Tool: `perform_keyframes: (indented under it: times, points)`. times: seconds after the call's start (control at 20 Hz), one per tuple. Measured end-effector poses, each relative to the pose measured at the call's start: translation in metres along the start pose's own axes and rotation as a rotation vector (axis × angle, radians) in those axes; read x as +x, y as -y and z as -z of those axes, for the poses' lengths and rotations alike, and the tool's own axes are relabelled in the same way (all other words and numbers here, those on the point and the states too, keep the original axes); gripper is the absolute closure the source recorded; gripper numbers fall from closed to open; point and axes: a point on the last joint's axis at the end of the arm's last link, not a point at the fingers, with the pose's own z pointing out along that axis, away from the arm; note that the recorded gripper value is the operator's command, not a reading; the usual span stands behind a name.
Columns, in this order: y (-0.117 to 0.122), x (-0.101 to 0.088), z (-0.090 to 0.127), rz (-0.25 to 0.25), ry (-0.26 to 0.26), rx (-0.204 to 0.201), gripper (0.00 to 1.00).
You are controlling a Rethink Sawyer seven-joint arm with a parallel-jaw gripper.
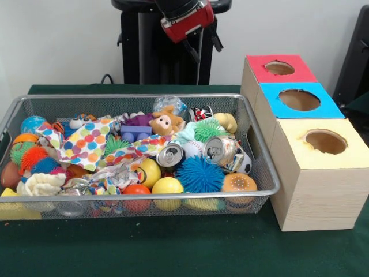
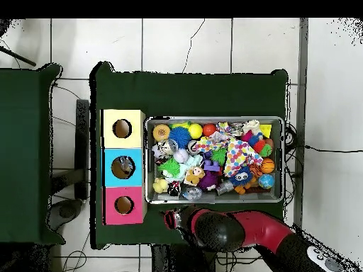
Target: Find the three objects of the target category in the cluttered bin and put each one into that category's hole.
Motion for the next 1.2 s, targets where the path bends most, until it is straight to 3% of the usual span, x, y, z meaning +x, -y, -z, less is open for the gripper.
perform_keyframes:
  times: [0.15,0.4,0.65,1.2]
  points:
    - [0.002,0.005,0.002,-0.016,-0.038,-0.011,0.0]
    - [0.015,0.033,0.016,-0.067,-0.192,-0.051,0.0]
    - [0.026,0.05,0.026,-0.105,-0.271,-0.072,0.0]
    - [0.035,0.046,0.029,-0.121,-0.264,-0.067,0.0]
